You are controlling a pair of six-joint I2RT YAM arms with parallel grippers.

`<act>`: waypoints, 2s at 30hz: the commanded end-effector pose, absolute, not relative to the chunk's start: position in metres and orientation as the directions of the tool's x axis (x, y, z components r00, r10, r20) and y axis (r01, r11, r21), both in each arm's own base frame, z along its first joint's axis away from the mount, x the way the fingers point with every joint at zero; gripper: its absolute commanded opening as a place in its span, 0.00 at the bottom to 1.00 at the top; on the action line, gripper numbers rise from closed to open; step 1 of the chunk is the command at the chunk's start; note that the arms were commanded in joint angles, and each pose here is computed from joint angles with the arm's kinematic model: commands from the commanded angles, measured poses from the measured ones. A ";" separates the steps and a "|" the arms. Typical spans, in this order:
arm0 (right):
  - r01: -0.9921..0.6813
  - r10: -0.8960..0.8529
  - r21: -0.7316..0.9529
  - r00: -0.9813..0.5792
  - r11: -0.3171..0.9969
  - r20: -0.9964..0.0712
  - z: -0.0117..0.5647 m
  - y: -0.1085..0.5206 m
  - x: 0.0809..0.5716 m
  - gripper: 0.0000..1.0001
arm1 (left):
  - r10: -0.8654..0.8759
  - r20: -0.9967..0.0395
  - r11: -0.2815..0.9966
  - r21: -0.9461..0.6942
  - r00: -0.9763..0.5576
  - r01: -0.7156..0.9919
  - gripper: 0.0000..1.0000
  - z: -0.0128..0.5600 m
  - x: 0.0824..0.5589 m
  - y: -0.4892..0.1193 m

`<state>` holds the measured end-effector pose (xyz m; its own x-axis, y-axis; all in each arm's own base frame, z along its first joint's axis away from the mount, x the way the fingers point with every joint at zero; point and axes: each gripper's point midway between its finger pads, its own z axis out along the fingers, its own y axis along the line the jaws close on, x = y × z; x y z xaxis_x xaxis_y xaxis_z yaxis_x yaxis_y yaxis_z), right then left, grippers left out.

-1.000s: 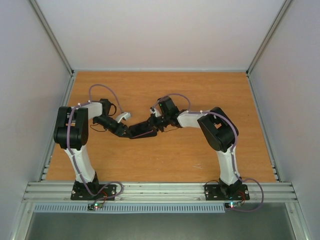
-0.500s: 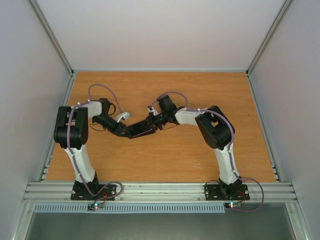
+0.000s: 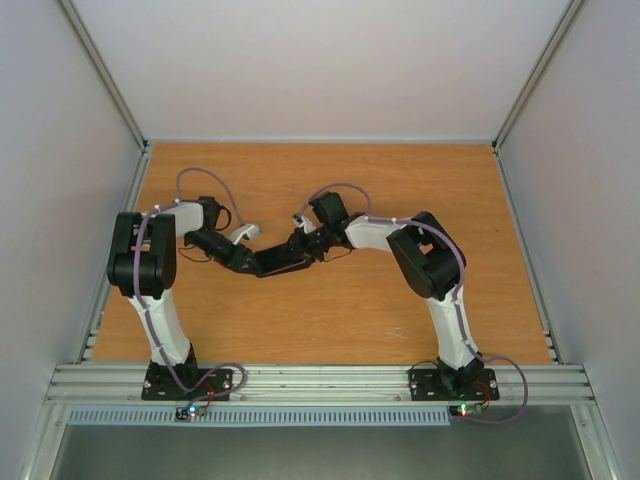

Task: Put the phone into the phone case

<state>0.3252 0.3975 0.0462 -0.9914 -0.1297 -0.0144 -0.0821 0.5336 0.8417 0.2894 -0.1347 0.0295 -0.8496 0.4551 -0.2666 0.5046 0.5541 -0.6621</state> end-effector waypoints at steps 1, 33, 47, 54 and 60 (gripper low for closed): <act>-0.096 -0.203 0.689 -0.976 0.718 0.076 -0.019 0.404 0.260 0.33 | 0.456 -0.357 0.474 -0.678 -0.815 0.562 0.45 0.036 0.297 -0.156; -0.275 -0.181 0.524 -0.958 0.806 -0.224 0.063 0.337 0.313 0.51 | 0.465 -0.368 0.457 -0.680 -0.806 0.574 0.45 0.038 0.291 -0.156; -0.263 -0.163 0.483 -0.957 0.835 -0.240 0.077 0.305 0.319 0.53 | 0.462 -0.365 0.460 -0.681 -0.808 0.570 0.45 0.038 0.291 -0.156; -0.227 -0.118 0.460 -0.960 0.858 -0.254 0.075 0.284 0.324 0.53 | 0.462 -0.365 0.456 -0.684 -0.808 0.570 0.45 0.038 0.290 -0.156; -0.224 -0.105 0.483 -0.960 0.846 -0.261 0.074 0.284 0.322 0.53 | 0.463 -0.369 0.451 -0.684 -0.805 0.573 0.45 0.039 0.289 -0.156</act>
